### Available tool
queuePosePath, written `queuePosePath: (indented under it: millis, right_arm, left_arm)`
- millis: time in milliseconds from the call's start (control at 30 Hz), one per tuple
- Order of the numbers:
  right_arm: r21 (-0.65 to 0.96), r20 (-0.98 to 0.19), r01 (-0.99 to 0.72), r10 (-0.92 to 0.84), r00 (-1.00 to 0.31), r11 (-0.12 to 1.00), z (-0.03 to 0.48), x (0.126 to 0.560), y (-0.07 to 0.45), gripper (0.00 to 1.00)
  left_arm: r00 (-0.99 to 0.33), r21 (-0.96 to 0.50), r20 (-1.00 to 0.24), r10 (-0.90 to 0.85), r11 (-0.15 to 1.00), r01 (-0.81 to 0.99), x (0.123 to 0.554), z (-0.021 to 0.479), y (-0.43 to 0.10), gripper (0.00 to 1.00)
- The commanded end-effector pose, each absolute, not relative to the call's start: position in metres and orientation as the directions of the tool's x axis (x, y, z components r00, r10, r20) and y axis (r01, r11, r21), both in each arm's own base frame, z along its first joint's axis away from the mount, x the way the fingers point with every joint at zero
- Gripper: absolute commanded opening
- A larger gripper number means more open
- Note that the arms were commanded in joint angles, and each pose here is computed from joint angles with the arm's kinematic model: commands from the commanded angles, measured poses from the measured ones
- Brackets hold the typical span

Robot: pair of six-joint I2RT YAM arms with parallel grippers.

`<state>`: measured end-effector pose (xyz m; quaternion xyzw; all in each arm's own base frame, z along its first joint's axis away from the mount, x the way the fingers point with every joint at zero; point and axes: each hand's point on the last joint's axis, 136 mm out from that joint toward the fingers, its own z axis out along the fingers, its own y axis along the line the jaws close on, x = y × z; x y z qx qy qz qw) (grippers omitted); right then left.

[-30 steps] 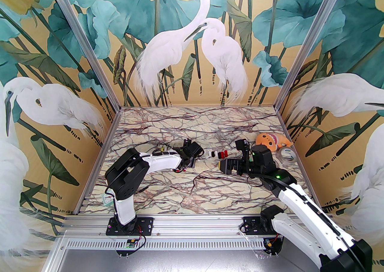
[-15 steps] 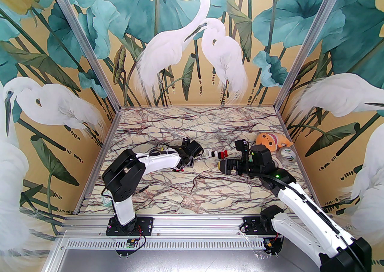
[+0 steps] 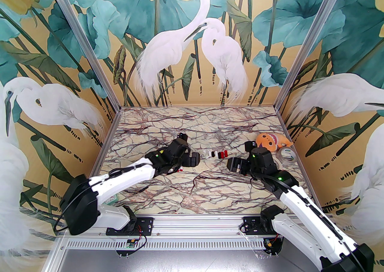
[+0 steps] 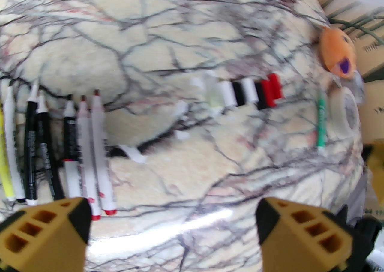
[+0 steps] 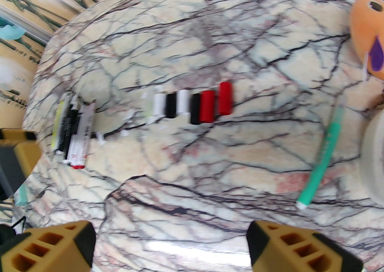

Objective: Open the pen caps

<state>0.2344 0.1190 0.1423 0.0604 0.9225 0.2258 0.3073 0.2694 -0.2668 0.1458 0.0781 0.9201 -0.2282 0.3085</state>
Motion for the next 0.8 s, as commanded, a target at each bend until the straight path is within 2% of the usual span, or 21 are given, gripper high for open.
queuePosePath:
  millis: [0, 167, 367, 600, 767]
  right_arm:
    - [0.381, -0.533, 0.104, 0.31, -0.787, 0.919, 0.138, 0.242, 0.095, 0.68]
    - [0.324, -0.499, 0.228, 0.371, -0.783, 0.918, 0.123, 0.255, 0.069, 0.64]
    - [0.258, -0.484, 0.353, 0.437, -0.758, 0.899, 0.106, 0.279, 0.034, 0.53]
    - [0.237, -0.47, 0.418, 0.48, -0.741, 0.877, 0.091, 0.309, 0.008, 0.44]
    - [0.235, -0.447, 0.424, 0.485, -0.752, 0.874, 0.077, 0.327, 0.003, 0.42]
  left_arm:
    - [-0.765, -0.533, -0.645, 0.01, 0.711, 0.458, 0.247, 0.18, -0.296, 1.0]
    - [-0.711, -0.598, -0.703, 0.0, 0.541, 0.591, 0.22, 0.209, -0.304, 1.0]
    - [-0.698, -0.627, -0.716, 0.019, 0.421, 0.655, 0.198, 0.222, -0.308, 1.0]
    - [-0.711, -0.635, -0.703, 0.022, 0.43, 0.642, 0.196, 0.214, -0.306, 0.99]
    - [-0.736, -0.656, -0.676, 0.014, 0.443, 0.611, 0.198, 0.205, -0.306, 0.99]
